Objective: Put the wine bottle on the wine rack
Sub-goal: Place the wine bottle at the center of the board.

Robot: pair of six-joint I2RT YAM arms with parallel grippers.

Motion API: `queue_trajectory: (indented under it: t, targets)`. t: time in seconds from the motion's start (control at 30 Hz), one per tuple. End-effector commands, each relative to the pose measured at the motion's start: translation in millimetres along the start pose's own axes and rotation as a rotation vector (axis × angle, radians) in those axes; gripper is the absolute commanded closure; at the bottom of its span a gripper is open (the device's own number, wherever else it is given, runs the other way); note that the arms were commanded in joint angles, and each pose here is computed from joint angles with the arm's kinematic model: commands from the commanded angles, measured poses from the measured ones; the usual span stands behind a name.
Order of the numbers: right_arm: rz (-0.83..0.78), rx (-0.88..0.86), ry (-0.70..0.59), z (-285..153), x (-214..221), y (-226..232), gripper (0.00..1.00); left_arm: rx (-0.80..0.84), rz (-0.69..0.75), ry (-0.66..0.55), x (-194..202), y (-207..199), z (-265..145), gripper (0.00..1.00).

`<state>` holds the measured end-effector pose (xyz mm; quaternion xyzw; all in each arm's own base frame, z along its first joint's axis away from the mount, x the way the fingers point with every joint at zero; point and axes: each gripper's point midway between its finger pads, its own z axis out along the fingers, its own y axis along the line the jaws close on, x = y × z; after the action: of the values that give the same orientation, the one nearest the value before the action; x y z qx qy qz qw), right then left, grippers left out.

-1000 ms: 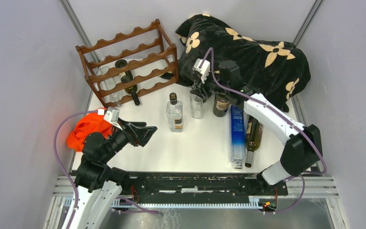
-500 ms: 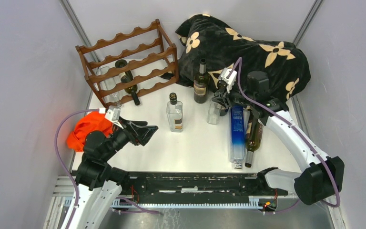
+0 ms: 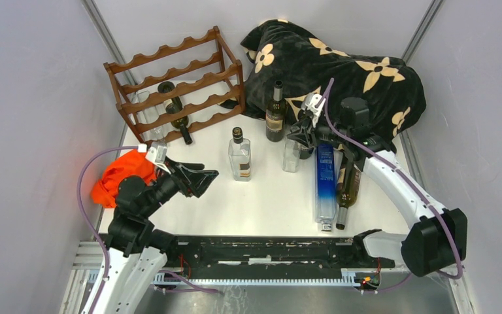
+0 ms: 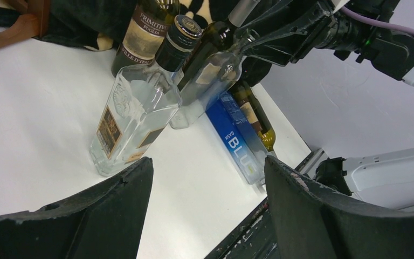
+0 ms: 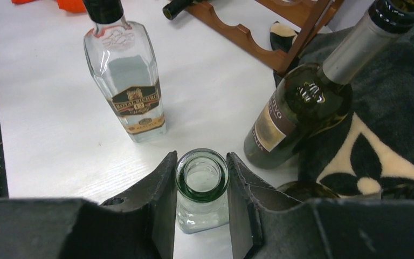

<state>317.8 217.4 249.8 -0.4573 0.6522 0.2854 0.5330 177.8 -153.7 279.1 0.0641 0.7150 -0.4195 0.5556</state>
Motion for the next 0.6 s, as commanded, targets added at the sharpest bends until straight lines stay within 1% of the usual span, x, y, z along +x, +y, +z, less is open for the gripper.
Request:
queue_trajectory:
  t: [0.0,0.07,0.13,0.33,0.4,0.43,0.47,0.57]
  targets:
    - [-0.010,-0.021,-0.107,16.4,-37.7,-6.7,0.88,0.067,0.002,-0.042,-15.8,-17.2,0.8,0.19]
    - [-0.030,-0.007,-0.132,23.5,-50.5,-13.6,0.88,0.069,0.001,-0.043,-16.2,-17.7,0.7,0.19]
    - [-0.042,0.010,-0.127,31.3,-54.3,-20.2,0.88,0.067,0.001,-0.045,-16.7,-17.3,0.8,0.19]
    - [-0.061,0.073,-0.090,44.1,-47.1,-42.1,0.86,0.071,0.002,-0.043,-16.5,-18.3,0.5,0.19]
    - [-0.067,0.076,-0.080,44.0,-44.3,-42.8,0.83,0.082,0.004,-0.039,-16.8,-20.4,0.6,0.18]
    - [-0.072,0.074,-0.079,43.1,-44.6,-42.4,0.80,0.086,0.005,-0.036,-16.7,-21.1,1.3,0.18]
    - [-0.075,0.069,-0.077,42.6,-44.6,-41.2,0.71,0.089,0.005,-0.033,-16.6,-21.6,1.9,0.18]
    - [-0.079,0.044,-0.069,39.2,-47.0,-35.2,0.54,0.095,0.002,-0.022,-16.8,-21.8,5.5,0.17]
